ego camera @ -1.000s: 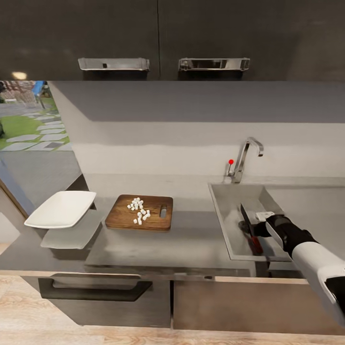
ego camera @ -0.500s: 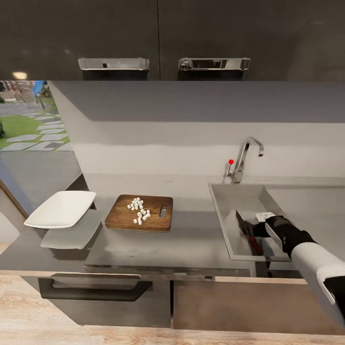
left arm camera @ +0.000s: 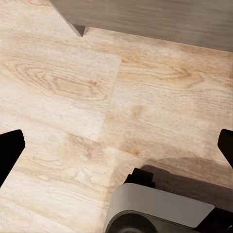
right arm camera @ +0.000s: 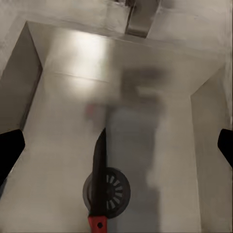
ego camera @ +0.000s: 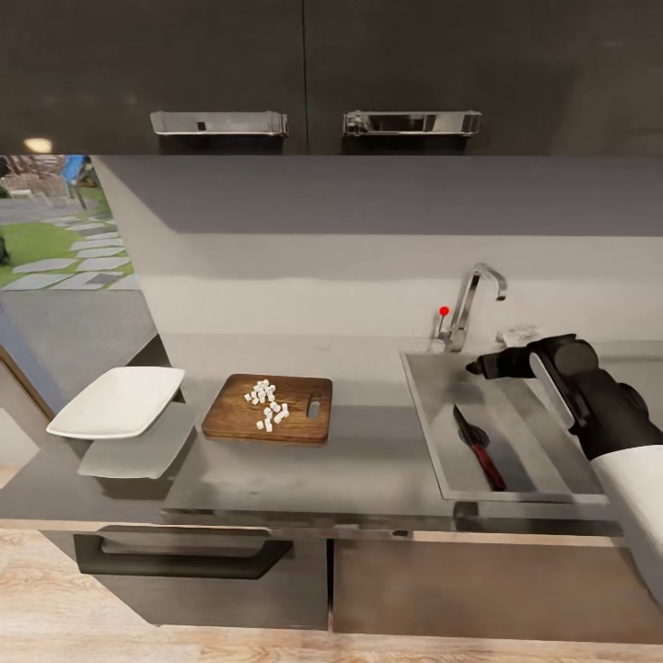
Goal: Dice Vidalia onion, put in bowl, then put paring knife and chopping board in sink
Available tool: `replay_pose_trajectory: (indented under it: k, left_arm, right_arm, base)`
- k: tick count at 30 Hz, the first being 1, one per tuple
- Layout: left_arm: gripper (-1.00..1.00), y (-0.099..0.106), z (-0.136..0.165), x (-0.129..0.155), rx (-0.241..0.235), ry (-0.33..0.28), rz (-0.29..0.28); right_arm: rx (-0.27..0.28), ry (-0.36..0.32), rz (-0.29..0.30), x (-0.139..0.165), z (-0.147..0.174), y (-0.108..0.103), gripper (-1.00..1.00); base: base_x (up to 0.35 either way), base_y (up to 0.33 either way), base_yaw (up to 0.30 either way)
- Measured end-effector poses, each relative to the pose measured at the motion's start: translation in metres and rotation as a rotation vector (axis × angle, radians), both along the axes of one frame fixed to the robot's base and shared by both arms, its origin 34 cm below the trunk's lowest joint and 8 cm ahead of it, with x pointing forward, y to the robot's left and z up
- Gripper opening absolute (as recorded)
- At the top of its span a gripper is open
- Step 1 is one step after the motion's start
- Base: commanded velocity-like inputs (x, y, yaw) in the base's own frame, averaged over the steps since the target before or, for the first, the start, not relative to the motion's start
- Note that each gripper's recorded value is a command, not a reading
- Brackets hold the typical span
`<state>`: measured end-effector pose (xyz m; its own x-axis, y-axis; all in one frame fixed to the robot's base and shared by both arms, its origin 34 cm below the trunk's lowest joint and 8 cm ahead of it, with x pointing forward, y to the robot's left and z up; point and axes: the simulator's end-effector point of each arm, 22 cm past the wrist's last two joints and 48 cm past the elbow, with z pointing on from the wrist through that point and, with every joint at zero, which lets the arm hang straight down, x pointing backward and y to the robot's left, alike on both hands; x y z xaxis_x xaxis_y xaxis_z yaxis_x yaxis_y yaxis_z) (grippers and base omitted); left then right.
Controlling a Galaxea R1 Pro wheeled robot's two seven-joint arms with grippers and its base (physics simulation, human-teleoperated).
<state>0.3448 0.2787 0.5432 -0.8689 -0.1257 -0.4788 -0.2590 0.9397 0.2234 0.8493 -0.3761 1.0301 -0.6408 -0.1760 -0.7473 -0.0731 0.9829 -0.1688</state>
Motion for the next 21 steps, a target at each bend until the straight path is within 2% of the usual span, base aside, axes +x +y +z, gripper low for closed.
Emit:
replay_pose_trajectory:
  k: [5,21]
  left_arm:
    - [1.0,0.0,0.0,0.0,0.0,0.0,0.0]
    - [1.0,0.0011,0.0001,0.0001,0.001,0.0,0.0]
  right_arm:
    - [-0.005,-0.021,0.006,0.0004,0.0111,0.0024,1.0]
    - [0.006,-0.011,-0.006,-0.0003,0.0066,-0.0027,1.0]
  base:
    - [0.0,0.147,0.0]
    - [0.0,0.296,0.0]
